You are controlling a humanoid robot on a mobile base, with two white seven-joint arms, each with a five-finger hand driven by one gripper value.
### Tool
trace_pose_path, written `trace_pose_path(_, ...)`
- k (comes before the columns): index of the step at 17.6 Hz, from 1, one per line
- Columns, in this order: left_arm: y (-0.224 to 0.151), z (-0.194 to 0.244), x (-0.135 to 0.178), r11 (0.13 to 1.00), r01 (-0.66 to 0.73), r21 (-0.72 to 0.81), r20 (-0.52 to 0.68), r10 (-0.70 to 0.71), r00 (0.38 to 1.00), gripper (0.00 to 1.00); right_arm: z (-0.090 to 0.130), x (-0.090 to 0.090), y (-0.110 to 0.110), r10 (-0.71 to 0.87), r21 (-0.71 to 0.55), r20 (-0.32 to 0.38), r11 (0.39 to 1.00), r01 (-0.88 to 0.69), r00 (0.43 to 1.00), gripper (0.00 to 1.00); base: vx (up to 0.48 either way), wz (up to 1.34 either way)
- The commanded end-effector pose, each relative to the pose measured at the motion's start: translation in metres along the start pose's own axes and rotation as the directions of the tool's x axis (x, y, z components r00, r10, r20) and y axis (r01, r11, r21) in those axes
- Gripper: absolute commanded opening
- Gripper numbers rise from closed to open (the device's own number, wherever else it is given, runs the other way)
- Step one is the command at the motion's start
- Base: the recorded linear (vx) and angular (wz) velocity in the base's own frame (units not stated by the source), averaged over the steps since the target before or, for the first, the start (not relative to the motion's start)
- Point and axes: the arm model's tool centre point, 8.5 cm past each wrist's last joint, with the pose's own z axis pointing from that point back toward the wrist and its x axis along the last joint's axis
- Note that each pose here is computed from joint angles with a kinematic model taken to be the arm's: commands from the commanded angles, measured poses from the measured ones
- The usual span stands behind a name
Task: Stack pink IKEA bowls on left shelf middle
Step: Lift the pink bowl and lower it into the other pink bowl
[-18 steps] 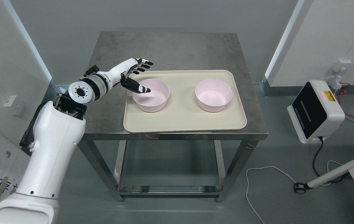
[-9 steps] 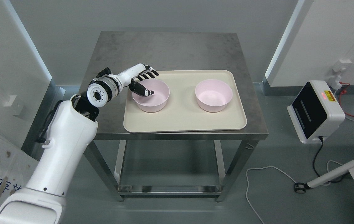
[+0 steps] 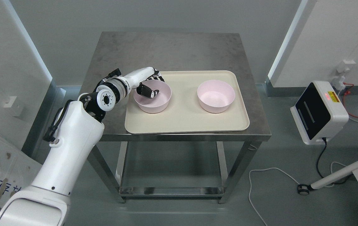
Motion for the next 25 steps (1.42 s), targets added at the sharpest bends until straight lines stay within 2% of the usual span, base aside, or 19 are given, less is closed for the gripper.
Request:
trace_pose_path(1,-0.007,-0.009,-0.002,0.998,0.048,-0.028,-0.009,-0.048,0.999,0.1,0.0,0.0,-0.011,0.003,-0.017,0.0,1.0,-0.003,1.0,1.0,0.0,0.0)
trace_pose_path(5,-0.004,-0.009,0.001,0.999,0.042,-0.009,0.013,-0.042,0.999,0.01,0.0,0.0,-0.011,0.003,-0.017,0.0,1.0,-0.003,1.0,1.0,0.0,0.0)
trace_pose_path(11,0.007,-0.006,0.006,0.999,0.002,0.035,0.04,-0.003,0.999,0.01,0.0,0.0,-0.011,0.003,-0.017,0.0,1.0,-0.003,1.0,1.0,0.0,0.0)
trace_pose_path(14,0.012,-0.009,0.038,0.998,-0.023,0.061,0.108,0.016,0.994,0.01,0.0,0.0,-0.011,0.003,-0.017,0.0,1.0,-0.003,1.0,1.0,0.0,0.0)
trace_pose_path(21,0.08,0.0,0.083,0.99,0.055,0.133,0.174,-0.078,0.982,0.01,0.0,0.0,-0.011,0.003,-0.017,0.0,1.0,-0.003,1.0,1.0,0.0,0.0)
trace_pose_path(23,0.072,-0.004,0.104,0.986,0.135,0.103,0.198,-0.153,0.968,0.01,0.0,0.0,-0.011,0.003,-0.017,0.0,1.0,-0.003,1.0,1.0,0.0,0.0)
trace_pose_path(25,0.043,-0.014,0.134,0.961,0.272,0.05,0.245,-0.275,0.93,0.02,0.0,0.0,-0.011,0.001,-0.017,0.0,1.0,-0.001,1.0,1.0,0.0,0.0)
